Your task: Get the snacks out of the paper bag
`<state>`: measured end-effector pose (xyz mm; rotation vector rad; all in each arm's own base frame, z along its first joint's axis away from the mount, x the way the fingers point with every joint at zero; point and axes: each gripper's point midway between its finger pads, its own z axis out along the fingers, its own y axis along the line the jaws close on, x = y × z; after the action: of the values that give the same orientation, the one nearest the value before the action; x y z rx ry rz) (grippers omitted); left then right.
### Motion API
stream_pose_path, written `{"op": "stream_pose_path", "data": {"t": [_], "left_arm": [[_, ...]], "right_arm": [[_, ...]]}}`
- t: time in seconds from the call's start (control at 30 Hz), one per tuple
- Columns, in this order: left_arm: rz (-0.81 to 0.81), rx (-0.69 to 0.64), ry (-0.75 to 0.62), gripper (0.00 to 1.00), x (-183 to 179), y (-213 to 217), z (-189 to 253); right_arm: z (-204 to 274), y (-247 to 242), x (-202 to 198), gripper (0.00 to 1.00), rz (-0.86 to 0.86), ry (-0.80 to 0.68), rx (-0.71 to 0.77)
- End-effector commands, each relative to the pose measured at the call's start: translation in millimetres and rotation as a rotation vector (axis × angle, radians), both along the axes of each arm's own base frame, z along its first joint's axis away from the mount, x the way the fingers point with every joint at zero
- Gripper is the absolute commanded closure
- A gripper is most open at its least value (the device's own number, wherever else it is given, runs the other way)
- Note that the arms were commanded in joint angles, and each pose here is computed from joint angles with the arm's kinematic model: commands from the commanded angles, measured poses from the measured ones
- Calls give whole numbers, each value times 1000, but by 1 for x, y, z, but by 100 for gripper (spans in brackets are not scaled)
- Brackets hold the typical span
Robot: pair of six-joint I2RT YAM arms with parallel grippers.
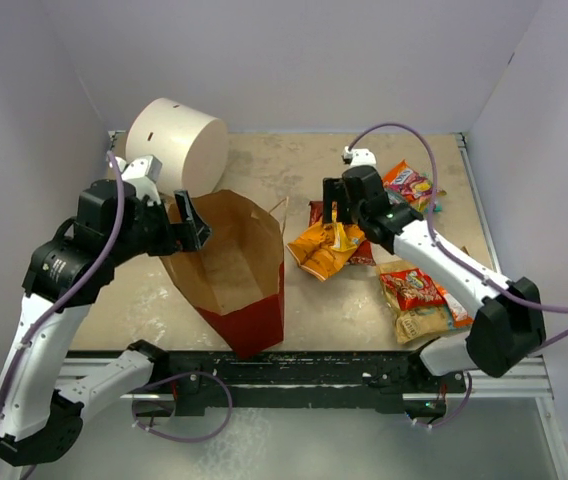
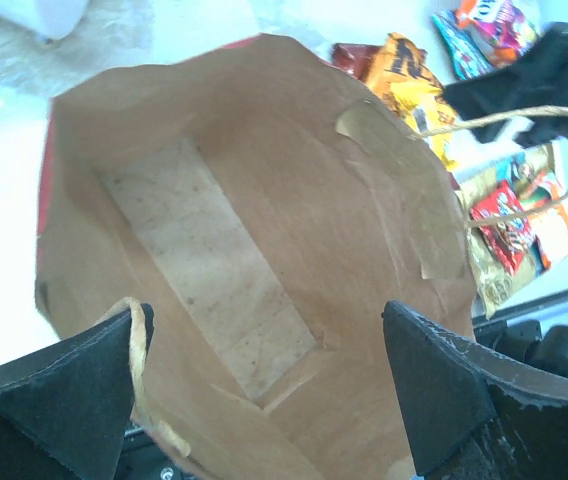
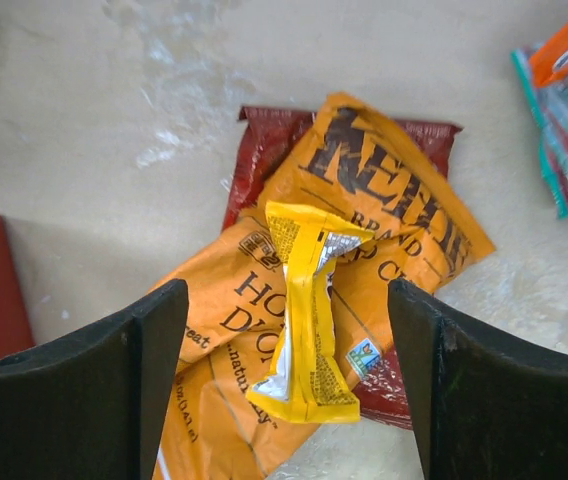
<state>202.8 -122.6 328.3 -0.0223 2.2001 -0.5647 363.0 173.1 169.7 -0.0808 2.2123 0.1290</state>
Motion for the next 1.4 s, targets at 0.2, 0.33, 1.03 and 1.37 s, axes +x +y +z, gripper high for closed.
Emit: {"op": "stream_pose_path", "data": {"t": [0.2,0.33,1.03,1.37], "left_arm": [[343,2,264,1,-31,40,-22],[434,3,303,1,-44,54,-26],[388,-68,-833,1,4,88,284],[500,-26,-848,1,-6,114,289]], "right_arm": [[75,-12,-8,0,33,-134,1],[98,-9,-9,1,41,-143,24],[382,-98,-136,0,-24,-627,273],[422,-115,-166,1,-50,-751,392]]}}
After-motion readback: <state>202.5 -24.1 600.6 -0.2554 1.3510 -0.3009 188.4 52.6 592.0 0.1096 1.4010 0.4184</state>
